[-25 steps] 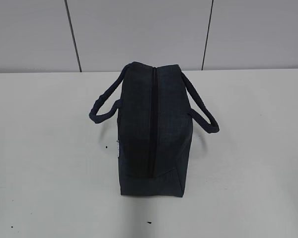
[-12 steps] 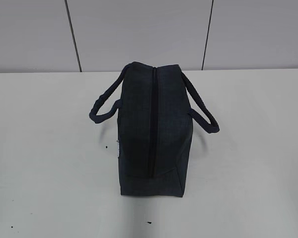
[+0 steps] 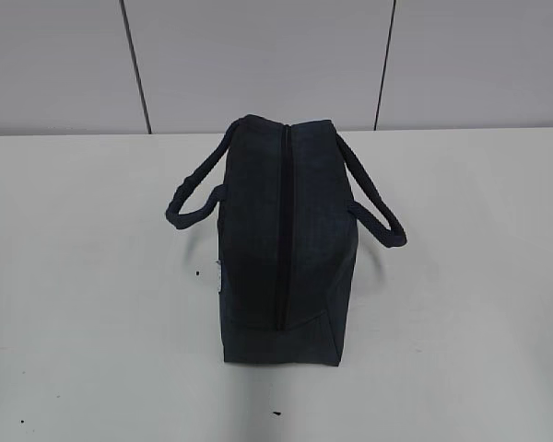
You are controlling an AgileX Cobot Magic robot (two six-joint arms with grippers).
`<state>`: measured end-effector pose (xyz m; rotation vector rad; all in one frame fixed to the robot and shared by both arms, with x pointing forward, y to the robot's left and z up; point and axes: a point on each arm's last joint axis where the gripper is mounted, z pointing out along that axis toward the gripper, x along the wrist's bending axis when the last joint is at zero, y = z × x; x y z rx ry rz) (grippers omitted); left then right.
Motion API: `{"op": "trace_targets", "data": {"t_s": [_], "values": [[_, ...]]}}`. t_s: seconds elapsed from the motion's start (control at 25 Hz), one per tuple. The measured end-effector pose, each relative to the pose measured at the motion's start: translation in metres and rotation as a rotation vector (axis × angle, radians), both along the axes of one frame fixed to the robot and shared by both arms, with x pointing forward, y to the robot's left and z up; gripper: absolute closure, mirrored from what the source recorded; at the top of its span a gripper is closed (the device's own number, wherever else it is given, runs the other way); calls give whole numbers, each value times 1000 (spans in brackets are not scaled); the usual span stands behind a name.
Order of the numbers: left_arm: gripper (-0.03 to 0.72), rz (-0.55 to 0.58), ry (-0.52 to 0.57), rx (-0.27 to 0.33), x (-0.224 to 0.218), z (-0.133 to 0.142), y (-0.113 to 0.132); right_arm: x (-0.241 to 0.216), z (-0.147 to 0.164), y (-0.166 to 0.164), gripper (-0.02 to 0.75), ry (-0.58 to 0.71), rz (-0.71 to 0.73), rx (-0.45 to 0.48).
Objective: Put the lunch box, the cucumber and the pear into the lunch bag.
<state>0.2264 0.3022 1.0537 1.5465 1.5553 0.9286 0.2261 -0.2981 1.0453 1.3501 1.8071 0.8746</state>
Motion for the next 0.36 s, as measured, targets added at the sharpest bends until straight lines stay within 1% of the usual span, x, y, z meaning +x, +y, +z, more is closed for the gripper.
{"op": "trace_targets", "data": {"t_s": [0.36], "values": [[442,0,0,0,0,0,0,0,0,0,406,0,0,0]]}}
